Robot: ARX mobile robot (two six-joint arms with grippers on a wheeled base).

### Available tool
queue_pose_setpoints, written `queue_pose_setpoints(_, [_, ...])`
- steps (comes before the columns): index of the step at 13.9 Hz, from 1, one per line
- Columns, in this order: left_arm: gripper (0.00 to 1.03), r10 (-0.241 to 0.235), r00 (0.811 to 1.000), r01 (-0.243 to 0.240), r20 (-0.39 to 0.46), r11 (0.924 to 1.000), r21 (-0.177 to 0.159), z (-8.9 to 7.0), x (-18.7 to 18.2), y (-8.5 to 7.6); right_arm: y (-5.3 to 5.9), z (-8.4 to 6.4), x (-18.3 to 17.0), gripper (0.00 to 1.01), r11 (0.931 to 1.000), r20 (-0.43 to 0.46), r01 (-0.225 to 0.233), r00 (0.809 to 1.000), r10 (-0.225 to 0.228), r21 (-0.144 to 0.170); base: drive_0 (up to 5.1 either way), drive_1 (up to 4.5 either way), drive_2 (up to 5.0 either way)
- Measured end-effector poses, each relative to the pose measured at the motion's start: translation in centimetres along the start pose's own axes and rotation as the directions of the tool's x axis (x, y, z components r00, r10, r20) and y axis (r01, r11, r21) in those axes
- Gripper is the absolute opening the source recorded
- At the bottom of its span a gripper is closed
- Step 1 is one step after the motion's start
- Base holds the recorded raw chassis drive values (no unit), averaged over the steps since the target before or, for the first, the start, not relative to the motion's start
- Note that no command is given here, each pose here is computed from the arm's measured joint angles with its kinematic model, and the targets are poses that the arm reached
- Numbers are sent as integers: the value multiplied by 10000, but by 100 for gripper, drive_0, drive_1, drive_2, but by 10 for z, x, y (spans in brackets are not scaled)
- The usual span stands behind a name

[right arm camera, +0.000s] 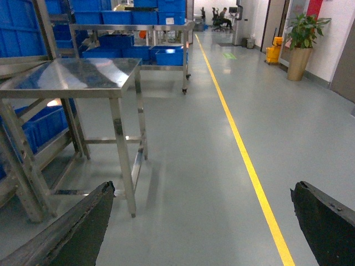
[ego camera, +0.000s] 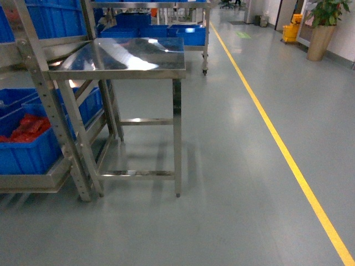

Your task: Pick blue part to blue bin on bottom shelf

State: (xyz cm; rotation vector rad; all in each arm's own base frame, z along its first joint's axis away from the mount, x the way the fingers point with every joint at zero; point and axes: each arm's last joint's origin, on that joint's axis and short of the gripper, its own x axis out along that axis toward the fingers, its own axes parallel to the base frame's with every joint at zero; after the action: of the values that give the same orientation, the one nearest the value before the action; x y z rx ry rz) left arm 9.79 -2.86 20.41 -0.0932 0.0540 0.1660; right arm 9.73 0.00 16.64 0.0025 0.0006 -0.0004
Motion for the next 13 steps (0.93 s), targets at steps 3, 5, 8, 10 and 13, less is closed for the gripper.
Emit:
queue_pose_setpoints(3, [43, 3, 10000, -3, 10, 10000, -7, 0, 0, 0, 0, 0, 0, 98, 10000, 15, 0, 10000, 0, 0, -1, 417, -420])
queue_pose_setpoints(5, [43, 2, 10000, -2, 16, 10000, -11, 0, 0, 0, 0, 0, 0, 98, 10000, 11, 0, 10000, 0, 0, 1, 419, -417])
queue_pose_setpoints(8, [43, 0, 10000, 0, 31, 10000, -22, 0, 0, 0, 0, 0, 0, 98, 10000, 42, 0, 10000, 0, 0, -1, 418, -419])
queue_pose_setpoints(10, [43, -14, 10000, 14, 46, 10000, -33, 1, 0, 0, 0, 0, 0, 98, 10000, 27, 0, 10000, 0, 0, -3, 415, -421])
queue_pose_setpoints(13, [43, -1, 10000, 1, 35, 10000, -24, 0, 0, 0, 0, 0, 0, 98, 10000, 38, 0, 10000, 0, 0, 3, 422, -415])
